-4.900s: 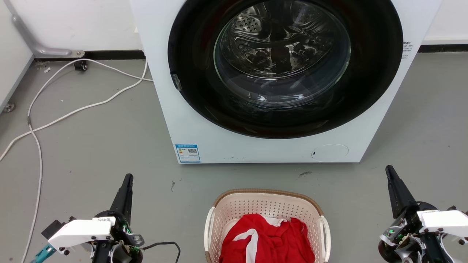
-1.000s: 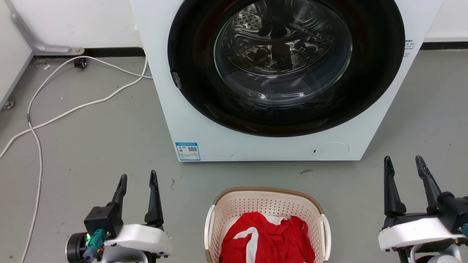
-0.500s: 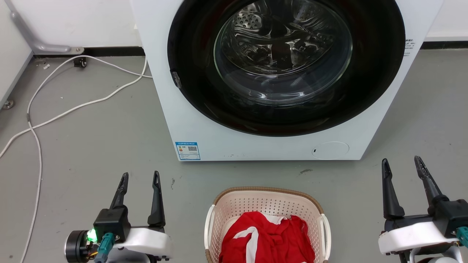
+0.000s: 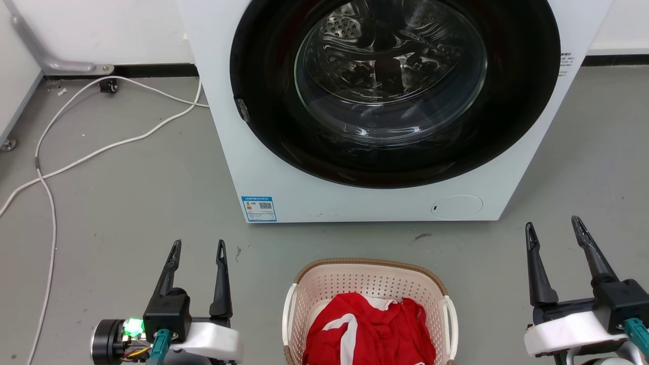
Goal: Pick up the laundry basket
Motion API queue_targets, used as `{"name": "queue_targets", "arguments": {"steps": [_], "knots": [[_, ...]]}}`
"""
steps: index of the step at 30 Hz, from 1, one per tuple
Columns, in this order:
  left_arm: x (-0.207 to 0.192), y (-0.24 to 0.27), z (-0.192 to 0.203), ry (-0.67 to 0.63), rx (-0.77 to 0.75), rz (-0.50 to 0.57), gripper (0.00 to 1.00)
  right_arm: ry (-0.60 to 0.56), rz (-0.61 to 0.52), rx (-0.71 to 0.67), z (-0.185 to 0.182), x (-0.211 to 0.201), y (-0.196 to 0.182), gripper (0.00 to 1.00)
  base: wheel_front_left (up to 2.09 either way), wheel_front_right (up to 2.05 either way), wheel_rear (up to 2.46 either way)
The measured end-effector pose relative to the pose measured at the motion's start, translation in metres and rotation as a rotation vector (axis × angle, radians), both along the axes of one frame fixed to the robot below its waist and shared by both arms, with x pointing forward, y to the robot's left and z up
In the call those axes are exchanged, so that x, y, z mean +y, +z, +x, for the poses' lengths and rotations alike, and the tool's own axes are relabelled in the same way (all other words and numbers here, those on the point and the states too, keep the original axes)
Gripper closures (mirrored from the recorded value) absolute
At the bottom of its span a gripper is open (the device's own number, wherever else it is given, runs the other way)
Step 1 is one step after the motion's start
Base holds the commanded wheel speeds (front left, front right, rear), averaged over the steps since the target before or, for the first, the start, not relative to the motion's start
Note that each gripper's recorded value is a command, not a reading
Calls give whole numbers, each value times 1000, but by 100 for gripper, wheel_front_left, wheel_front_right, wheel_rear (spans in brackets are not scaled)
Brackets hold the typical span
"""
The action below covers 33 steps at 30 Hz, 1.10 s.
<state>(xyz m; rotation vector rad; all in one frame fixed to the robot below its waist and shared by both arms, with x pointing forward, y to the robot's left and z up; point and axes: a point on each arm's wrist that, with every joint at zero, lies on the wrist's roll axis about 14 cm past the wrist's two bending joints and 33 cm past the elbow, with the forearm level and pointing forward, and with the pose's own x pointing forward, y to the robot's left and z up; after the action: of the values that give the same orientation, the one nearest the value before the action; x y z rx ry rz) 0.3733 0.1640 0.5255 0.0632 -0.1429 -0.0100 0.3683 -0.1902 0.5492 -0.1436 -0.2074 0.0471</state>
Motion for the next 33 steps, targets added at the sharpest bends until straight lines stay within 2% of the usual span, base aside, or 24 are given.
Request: {"name": "queue_targets", "arguments": {"steps": [28, 33], "knots": [[-1, -6, -2, -2, 16, -4, 0, -4, 16, 24, 0, -2, -8, 0, 0, 0, 0], [-10, -14, 1, -40, 44, -2, 0, 0, 22, 47, 1, 0, -16, 0, 0, 0, 0]]}}
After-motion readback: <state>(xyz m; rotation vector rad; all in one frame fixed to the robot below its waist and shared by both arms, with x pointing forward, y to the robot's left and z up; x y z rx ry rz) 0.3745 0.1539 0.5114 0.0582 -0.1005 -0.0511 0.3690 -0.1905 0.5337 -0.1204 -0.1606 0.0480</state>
